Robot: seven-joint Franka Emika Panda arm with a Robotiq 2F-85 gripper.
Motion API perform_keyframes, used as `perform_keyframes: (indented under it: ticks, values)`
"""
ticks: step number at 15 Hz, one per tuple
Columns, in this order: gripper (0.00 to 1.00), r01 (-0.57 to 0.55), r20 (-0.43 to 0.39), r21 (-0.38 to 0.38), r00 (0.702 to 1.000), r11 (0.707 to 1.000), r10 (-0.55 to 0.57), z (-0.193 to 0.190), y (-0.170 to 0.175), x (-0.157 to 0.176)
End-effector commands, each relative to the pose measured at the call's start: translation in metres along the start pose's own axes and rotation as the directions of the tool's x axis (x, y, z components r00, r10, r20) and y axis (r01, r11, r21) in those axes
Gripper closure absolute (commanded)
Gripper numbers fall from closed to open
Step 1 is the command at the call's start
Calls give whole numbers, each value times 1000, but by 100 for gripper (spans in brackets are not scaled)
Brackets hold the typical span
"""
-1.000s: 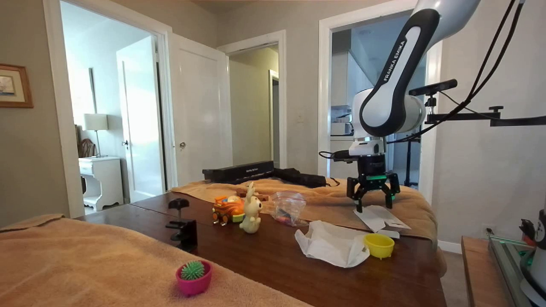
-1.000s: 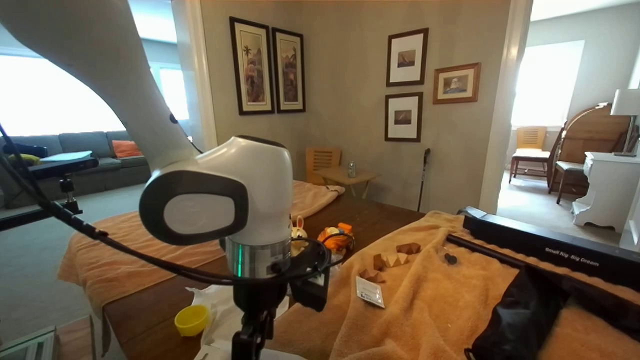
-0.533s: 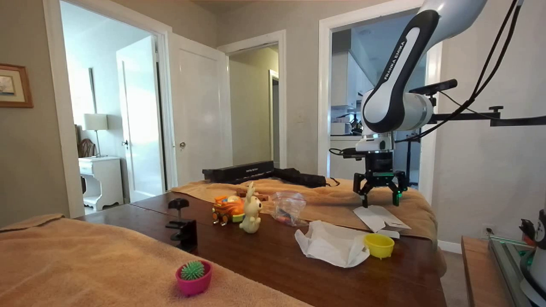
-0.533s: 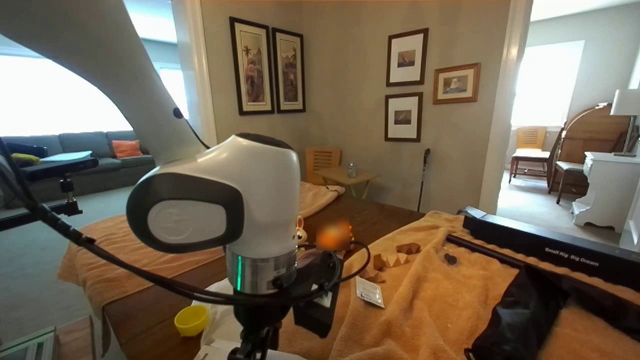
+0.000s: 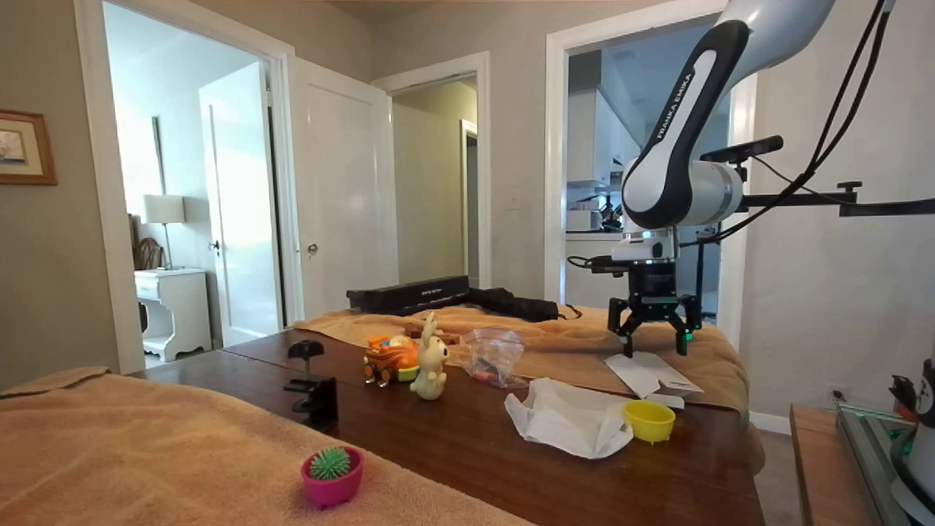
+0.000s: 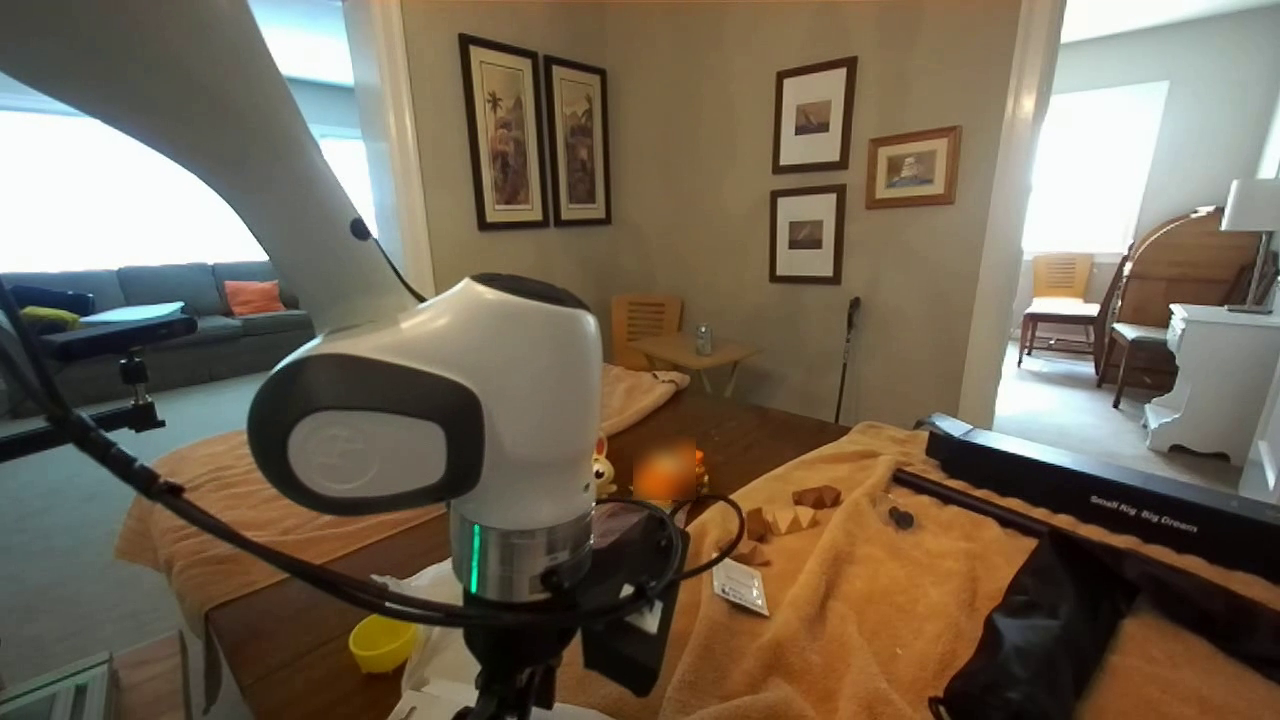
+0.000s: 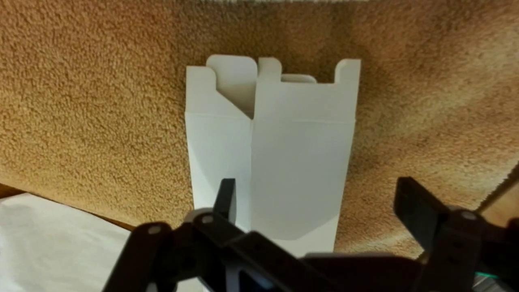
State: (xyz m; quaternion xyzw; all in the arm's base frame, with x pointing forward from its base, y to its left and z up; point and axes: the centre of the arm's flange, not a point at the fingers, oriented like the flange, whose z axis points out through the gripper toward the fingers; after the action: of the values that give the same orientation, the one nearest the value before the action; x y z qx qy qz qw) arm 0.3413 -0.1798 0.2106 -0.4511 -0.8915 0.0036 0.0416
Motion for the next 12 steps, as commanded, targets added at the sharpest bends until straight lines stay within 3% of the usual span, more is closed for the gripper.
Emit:
perform_keyframes:
  ticks: [1,12]
  values:
    - [0,13,-10,-7,1000,1000,-13,13,-13,18]
    - [0,24,-18,-11,1000,1000,-24,21,-8,23]
